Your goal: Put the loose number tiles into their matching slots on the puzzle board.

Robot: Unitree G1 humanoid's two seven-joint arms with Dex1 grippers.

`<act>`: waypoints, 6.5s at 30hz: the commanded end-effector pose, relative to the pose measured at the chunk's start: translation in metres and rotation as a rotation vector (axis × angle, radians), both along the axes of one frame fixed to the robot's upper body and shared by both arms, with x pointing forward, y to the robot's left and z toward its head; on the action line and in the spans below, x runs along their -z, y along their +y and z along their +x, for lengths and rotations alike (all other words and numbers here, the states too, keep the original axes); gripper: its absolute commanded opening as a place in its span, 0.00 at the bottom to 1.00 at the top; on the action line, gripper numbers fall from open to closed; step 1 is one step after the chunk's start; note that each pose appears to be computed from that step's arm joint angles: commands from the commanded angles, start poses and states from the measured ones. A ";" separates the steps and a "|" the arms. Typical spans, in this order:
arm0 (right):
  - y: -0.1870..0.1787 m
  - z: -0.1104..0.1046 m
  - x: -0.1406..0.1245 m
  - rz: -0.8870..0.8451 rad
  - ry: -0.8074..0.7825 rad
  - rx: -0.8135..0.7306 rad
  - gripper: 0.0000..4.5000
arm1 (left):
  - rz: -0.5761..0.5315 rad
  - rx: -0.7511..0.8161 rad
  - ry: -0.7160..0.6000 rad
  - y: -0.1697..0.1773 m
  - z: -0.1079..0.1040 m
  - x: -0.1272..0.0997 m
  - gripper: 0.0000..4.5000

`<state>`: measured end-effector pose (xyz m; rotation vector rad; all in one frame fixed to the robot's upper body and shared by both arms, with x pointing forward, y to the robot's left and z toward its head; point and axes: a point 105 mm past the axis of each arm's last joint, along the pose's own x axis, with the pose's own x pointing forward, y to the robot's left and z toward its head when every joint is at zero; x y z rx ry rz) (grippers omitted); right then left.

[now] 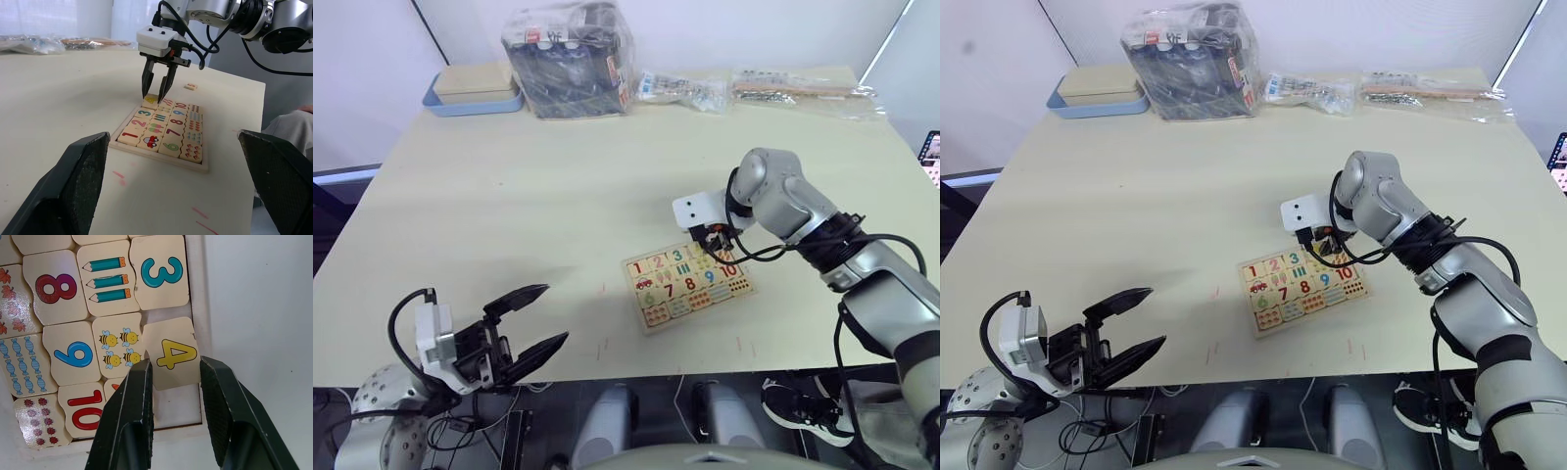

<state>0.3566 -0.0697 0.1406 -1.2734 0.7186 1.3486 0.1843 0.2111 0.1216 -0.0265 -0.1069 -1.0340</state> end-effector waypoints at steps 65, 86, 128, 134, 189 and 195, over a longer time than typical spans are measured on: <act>0.005 0.005 0.003 0.002 -0.002 -0.042 0.19 | 0.006 -0.007 -0.028 0.000 -0.003 -0.001 1.00; 0.006 0.004 0.003 0.006 0.001 -0.042 0.19 | 0.005 -0.006 -0.033 -0.005 -0.001 -0.005 1.00; 0.010 0.007 -0.034 0.294 0.032 0.026 1.00 | 0.007 -0.011 -0.036 -0.002 0.000 -0.004 1.00; -0.013 0.011 -0.040 0.365 0.045 0.109 1.00 | 0.008 -0.009 -0.036 -0.001 0.001 -0.004 1.00; -0.004 0.012 0.002 0.341 0.083 0.096 0.01 | 0.013 -0.011 -0.032 0.001 -0.001 -0.002 1.00; -0.005 0.011 0.003 0.336 0.088 0.093 0.01 | 0.027 0.008 -0.029 0.000 -0.002 -0.004 1.00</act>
